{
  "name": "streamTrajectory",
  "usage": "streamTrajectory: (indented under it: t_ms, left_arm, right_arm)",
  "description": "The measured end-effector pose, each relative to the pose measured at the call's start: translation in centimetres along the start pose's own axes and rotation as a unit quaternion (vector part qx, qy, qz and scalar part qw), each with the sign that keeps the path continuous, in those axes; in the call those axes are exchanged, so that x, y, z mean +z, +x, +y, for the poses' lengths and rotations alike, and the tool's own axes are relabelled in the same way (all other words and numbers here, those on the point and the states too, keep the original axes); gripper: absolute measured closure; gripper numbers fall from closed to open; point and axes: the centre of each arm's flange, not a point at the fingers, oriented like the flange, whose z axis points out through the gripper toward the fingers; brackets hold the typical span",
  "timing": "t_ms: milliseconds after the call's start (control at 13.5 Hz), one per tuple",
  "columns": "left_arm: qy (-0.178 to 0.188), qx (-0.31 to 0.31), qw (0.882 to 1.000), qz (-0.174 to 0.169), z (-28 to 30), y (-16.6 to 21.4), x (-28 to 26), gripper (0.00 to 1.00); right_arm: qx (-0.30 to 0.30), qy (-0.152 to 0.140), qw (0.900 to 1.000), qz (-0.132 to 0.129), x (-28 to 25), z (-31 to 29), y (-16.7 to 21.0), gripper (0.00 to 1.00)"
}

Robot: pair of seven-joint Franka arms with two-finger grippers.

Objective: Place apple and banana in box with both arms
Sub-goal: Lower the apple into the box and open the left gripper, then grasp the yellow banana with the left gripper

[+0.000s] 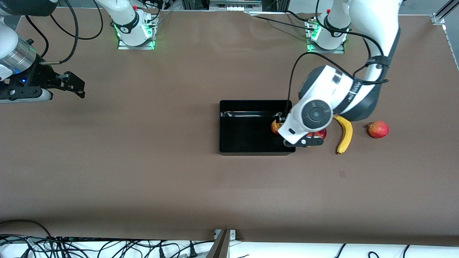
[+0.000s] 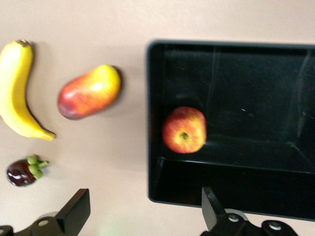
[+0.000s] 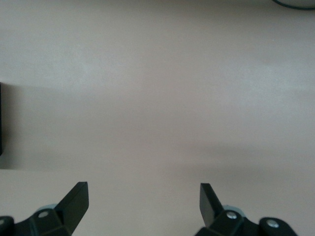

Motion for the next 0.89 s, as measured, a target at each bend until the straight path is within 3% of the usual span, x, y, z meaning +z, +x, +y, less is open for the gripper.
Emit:
streamTrajectory:
  t_ms: [148,518,665,887]
  left_arm:
    - [-0.004,0.020,1.000,0.004,-6.2,2.8,-0.4,0.00]
    - [0.028,0.115,0.993,0.005,-19.9,7.5,1.9,0.00]
    - [0.025,0.165,0.986,0.020,-23.4,9.3,6.4,0.00]
    - [0.002,0.190,0.981,0.038,-26.4,9.4,15.5,0.00]
  right_arm:
    - [0.000,0.000,1.000,0.000,0.0,0.0,0.0,0.00]
    - [0.000,0.000,1.000,0.000,0.0,0.0,0.0,0.00]
    - [0.000,0.000,1.000,0.000,0.0,0.0,0.0,0.00]
    - [0.000,0.000,1.000,0.000,0.0,0.0,0.0,0.00]
